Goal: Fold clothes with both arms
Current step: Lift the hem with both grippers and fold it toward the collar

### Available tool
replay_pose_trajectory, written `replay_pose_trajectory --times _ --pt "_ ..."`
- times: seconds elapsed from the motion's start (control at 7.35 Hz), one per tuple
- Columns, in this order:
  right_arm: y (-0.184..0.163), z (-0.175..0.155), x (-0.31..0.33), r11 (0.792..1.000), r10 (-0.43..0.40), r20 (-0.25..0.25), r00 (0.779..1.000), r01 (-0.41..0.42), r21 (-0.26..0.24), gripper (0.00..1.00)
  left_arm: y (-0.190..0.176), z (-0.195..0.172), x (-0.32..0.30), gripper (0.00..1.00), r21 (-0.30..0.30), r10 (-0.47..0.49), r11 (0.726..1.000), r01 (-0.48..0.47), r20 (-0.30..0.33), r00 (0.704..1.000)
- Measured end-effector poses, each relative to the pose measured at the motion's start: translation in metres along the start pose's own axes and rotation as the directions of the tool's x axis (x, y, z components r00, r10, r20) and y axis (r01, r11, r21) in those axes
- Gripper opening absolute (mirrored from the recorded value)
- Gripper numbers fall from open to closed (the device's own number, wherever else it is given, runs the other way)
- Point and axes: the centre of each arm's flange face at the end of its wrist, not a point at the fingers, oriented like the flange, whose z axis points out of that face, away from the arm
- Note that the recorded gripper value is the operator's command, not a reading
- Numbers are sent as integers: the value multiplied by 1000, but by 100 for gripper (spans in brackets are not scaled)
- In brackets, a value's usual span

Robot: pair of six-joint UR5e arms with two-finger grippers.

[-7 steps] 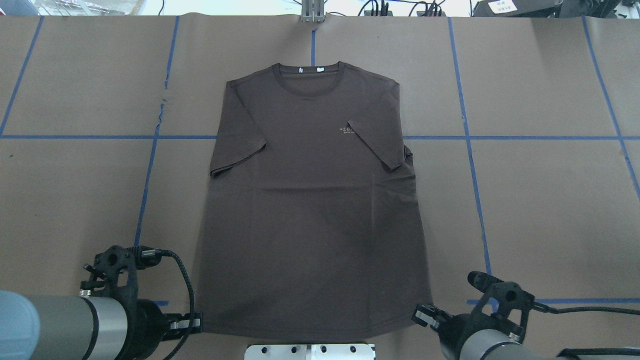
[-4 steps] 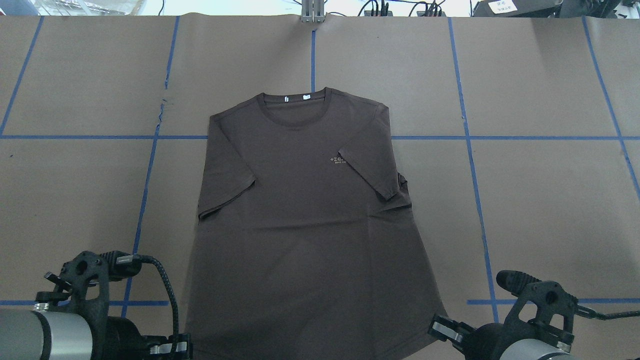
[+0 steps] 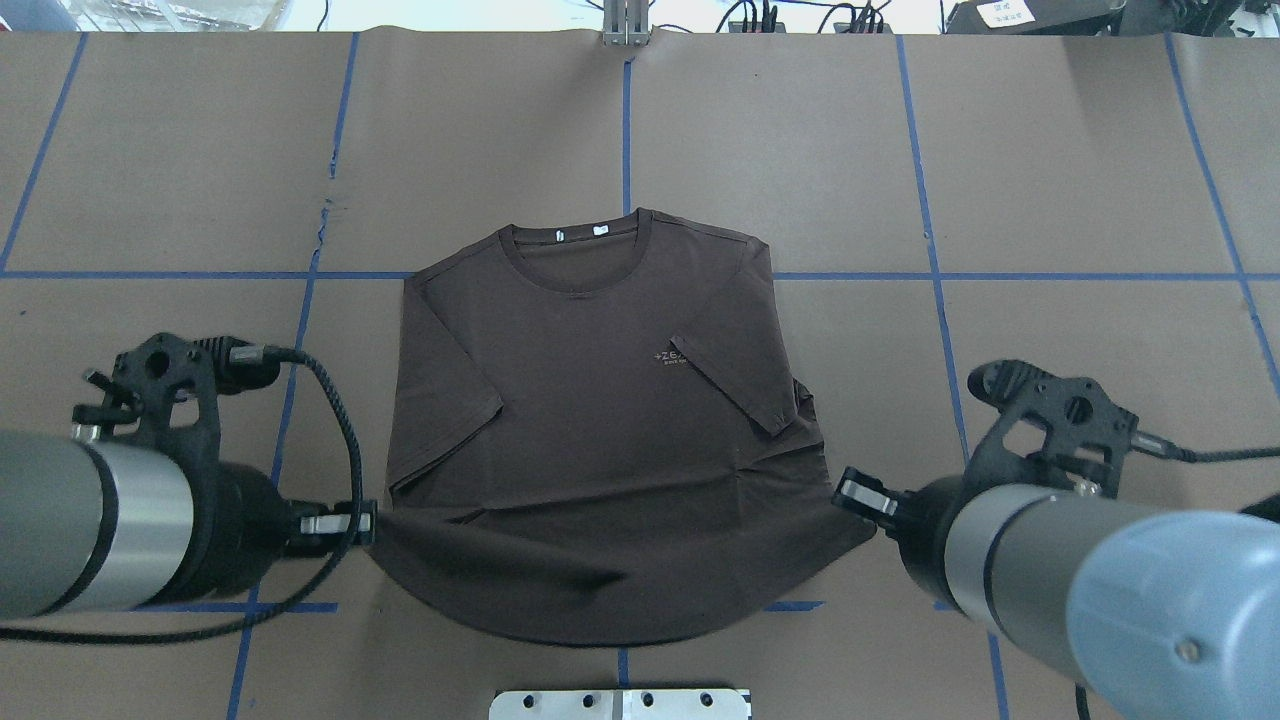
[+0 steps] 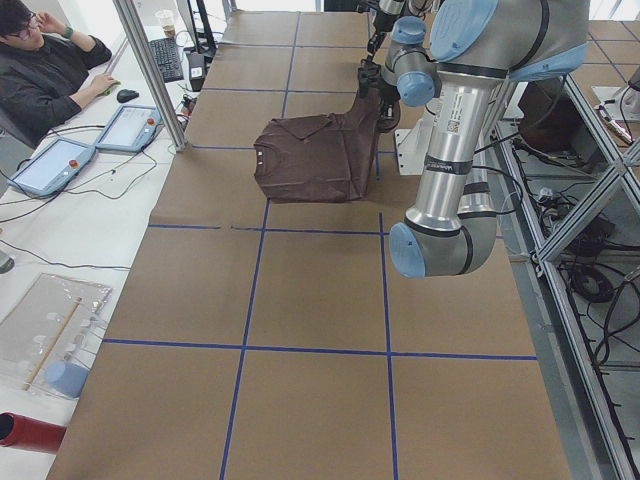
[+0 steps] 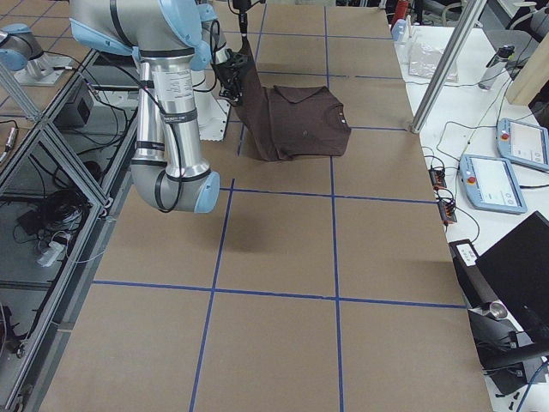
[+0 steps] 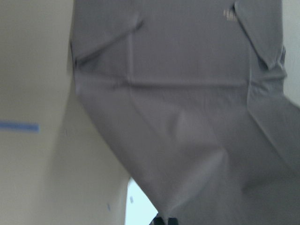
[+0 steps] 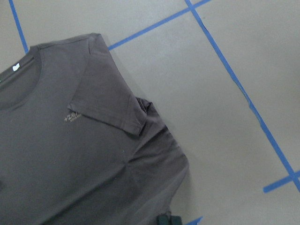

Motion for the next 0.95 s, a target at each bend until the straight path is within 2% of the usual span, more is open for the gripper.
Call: replay_pose_trajectory --times 0.41,0.68,0.95 --pt "-85 49 -55 997 33 -38 999 -30 71 0 -101 43 -6 0 103 26 994 -39 127 992" --pt "-135 110 -82 994 45 -24 999 -43 105 0 -156 81 -16 0 146 18 988 -43 163 986" --pt "-170 185 -110 991 32 -4 999 -31 129 0 -205 141 -40 0 174 43 982 -73 171 984"
